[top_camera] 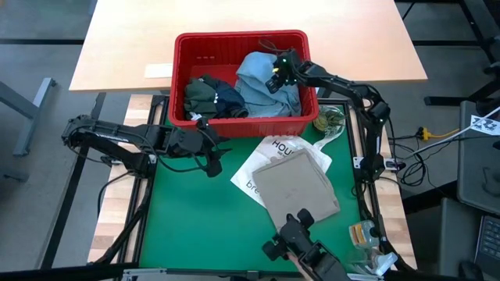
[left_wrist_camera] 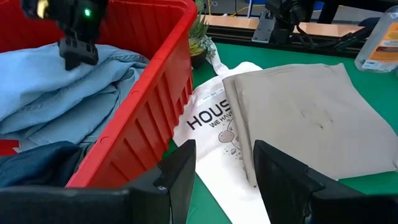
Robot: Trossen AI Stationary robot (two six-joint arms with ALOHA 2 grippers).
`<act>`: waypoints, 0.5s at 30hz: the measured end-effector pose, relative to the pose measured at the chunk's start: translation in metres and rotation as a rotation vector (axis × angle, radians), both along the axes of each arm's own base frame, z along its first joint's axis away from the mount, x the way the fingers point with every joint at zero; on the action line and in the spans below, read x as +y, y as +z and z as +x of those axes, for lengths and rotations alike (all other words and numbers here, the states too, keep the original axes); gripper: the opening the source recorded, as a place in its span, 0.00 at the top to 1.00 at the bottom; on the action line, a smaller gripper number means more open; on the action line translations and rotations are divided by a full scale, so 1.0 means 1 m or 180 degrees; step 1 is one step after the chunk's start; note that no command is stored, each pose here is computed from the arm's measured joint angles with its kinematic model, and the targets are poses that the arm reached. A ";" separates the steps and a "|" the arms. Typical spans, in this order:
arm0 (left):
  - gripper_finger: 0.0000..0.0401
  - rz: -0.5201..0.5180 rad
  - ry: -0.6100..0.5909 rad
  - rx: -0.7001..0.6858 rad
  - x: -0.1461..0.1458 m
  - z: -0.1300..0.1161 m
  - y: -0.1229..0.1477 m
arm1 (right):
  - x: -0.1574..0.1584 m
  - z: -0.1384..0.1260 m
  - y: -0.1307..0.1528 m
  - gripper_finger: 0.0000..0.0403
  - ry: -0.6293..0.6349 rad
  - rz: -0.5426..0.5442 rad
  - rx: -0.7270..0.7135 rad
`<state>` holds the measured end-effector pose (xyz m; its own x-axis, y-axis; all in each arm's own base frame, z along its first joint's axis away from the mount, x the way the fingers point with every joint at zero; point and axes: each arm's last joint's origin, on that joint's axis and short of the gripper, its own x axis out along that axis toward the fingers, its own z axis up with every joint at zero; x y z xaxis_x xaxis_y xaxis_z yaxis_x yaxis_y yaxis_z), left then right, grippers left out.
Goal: Fold Laundry from Bin
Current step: Fold the light blue jeans
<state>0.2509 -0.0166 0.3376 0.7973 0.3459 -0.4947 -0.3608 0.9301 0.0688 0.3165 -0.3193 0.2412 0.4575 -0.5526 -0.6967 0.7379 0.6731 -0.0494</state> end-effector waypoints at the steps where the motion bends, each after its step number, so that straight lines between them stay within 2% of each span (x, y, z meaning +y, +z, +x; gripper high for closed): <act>1: 0.61 0.0000 0.0000 0.0000 0.000 0.000 0.000 | -0.001 0.001 -0.004 0.58 -0.0001 0.0020 0.0020; 8: 0.61 0.0000 0.0000 0.0000 0.000 0.000 0.000 | -0.003 0.003 -0.014 0.61 -0.0006 0.0066 0.0072; 11: 0.61 0.0001 0.0000 0.0000 0.000 0.000 0.000 | -0.004 0.003 -0.014 0.68 -0.0012 0.0056 0.0074; 15: 0.61 0.0000 0.0000 0.0000 0.000 0.000 0.000 | -0.004 0.003 -0.014 0.84 -0.0012 0.0053 0.0073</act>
<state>0.2509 -0.0166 0.3376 0.7973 0.3459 -0.4947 -0.3608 0.9301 0.0688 0.3195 -0.3229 0.2273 0.4392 -0.5425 -0.7161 0.7392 0.6712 -0.0551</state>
